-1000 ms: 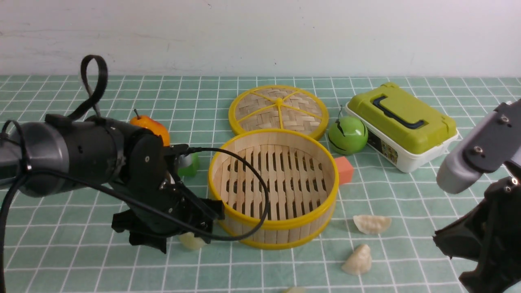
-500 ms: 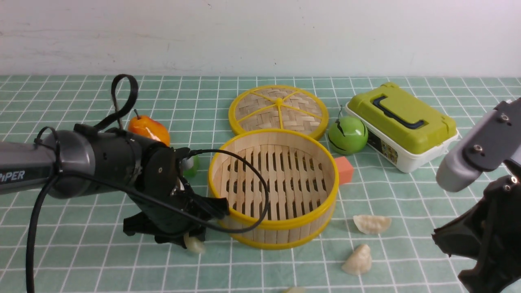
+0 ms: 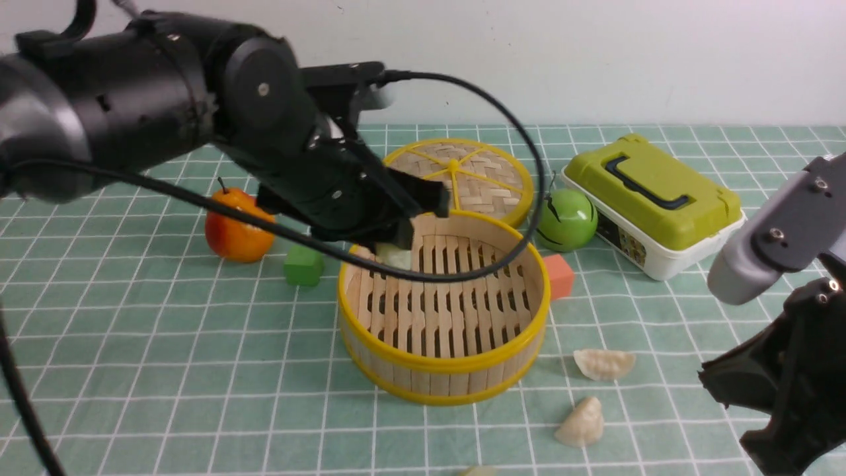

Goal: Put the dumplings into the steamer on the table with the blue tablecloth.
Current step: 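Place the dumpling into the bamboo steamer basket with the left gripper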

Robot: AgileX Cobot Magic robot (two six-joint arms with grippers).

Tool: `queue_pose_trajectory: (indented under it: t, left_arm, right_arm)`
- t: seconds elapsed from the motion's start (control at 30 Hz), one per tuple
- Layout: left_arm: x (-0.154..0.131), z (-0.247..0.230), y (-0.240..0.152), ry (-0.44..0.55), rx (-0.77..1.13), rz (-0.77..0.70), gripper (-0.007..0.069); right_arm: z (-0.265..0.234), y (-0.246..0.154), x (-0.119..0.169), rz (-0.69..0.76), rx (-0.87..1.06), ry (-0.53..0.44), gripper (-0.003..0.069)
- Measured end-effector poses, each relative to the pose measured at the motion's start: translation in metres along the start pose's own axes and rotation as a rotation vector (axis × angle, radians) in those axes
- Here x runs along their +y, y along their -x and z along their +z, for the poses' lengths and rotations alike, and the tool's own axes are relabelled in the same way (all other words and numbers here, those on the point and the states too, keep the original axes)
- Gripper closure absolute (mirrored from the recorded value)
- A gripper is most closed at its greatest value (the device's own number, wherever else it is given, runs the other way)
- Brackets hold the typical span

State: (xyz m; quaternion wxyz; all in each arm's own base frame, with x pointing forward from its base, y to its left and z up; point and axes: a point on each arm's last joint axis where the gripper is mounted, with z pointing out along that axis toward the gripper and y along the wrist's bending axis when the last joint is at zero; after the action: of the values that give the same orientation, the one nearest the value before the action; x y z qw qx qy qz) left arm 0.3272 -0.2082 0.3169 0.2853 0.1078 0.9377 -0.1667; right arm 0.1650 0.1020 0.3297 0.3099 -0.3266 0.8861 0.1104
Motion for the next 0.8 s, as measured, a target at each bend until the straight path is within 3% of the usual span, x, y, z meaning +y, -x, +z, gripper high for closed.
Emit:
queue_pose_trajectory:
  t: [0.23,0.57,0.63,0.8]
  left_arm:
    - [-0.015,0.081,0.03,-0.003,0.082,0.003,0.0403]
    - [-0.008,0.161,0.027,0.044,0.17,0.016,0.0396]
    - [-0.007,0.161,0.028,0.058,0.175,0.028,0.0361]
    - [-0.009,0.139,0.036,0.099,0.225,0.053,0.0181]
  right_arm:
    - [-0.009,-0.003,-0.001,-0.025,-0.008,-0.028,0.065]
    - [-0.038,-0.013,0.001,-0.07,-0.084,-0.088,0.0643]
    - [-0.04,-0.013,0.001,-0.071,-0.089,-0.09,0.064]
    - [-0.04,-0.014,0.001,-0.071,-0.087,-0.089,0.0638]
